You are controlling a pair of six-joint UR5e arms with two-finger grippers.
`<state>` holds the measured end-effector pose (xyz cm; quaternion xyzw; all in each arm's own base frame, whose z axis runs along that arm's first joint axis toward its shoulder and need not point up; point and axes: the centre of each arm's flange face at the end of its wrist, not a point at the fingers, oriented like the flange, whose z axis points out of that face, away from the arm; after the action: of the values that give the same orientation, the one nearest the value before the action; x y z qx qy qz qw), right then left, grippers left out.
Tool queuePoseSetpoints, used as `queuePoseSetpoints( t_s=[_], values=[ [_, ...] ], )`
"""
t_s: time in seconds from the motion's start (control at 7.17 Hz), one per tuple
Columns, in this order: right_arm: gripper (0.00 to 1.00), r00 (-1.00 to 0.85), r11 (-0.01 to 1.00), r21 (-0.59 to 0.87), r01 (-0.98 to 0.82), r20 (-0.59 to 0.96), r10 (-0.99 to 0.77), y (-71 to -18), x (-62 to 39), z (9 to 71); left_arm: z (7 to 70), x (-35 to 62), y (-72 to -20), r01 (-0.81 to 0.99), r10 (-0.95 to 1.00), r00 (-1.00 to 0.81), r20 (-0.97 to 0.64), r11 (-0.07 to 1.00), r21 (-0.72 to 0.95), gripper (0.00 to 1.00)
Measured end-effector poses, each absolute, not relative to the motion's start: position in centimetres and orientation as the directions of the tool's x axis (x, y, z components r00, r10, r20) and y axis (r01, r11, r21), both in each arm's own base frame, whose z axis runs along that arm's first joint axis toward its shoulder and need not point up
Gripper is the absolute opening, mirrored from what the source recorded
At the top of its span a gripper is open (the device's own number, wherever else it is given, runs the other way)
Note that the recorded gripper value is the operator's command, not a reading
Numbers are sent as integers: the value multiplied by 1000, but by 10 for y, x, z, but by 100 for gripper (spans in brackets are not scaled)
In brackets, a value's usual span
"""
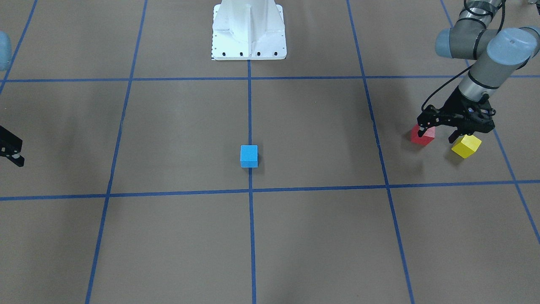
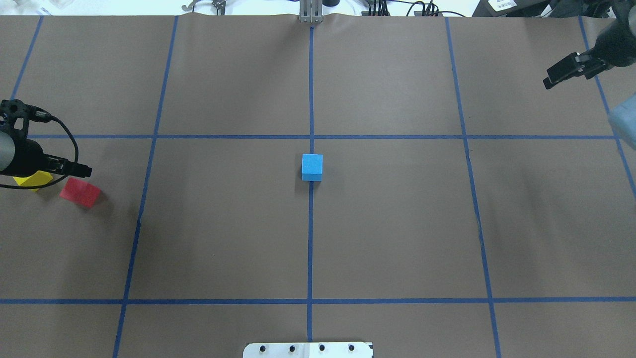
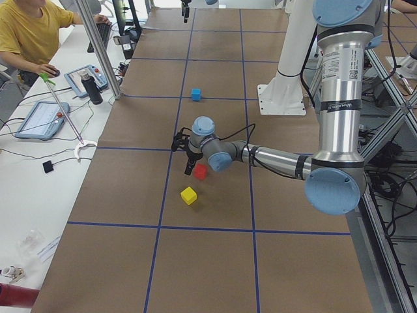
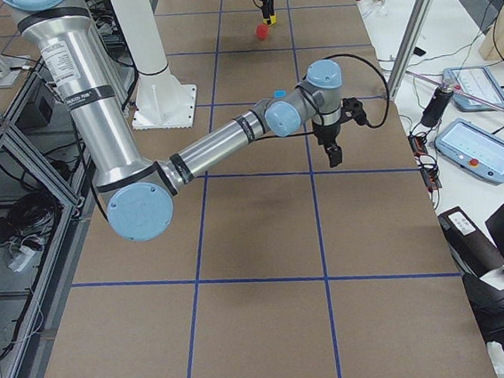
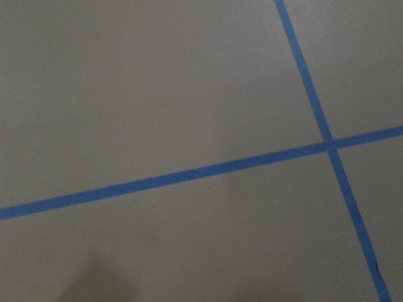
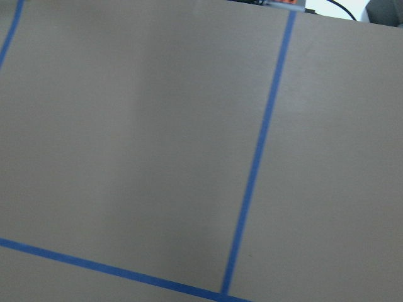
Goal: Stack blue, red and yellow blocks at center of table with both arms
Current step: 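Grasp the red cube with the left gripper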
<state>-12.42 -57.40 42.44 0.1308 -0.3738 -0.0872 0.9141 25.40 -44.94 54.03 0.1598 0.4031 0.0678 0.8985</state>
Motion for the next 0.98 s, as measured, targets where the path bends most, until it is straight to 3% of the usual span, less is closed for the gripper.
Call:
queuePoseSetpoints(
  t_s=[0.28, 0.42, 0.56, 0.7, 0.98],
  values=[
    [100, 710, 950, 304, 66, 655, -259, -568, -117, 433, 543, 269, -440, -24, 275, 666, -693, 937, 349, 98],
    [100, 712, 950, 304, 67, 653, -259, -569, -117, 433, 544, 275, -436, -38, 285, 664, -691, 936, 349, 85],
    [100, 714, 950, 304, 66, 651, -258, -569, -117, 434, 545, 281, -432, -52, 293, 661, -690, 936, 348, 61],
    [100, 716, 951, 303, 66, 650, -257, -570, -117, 435, 547, 285, -429, -63, 298, 660, -689, 937, 345, 47],
    [100, 718, 951, 303, 65, 648, -255, -570, -117, 435, 554, 286, -425, -74, 298, 664, -685, 939, 337, 0]
  ],
)
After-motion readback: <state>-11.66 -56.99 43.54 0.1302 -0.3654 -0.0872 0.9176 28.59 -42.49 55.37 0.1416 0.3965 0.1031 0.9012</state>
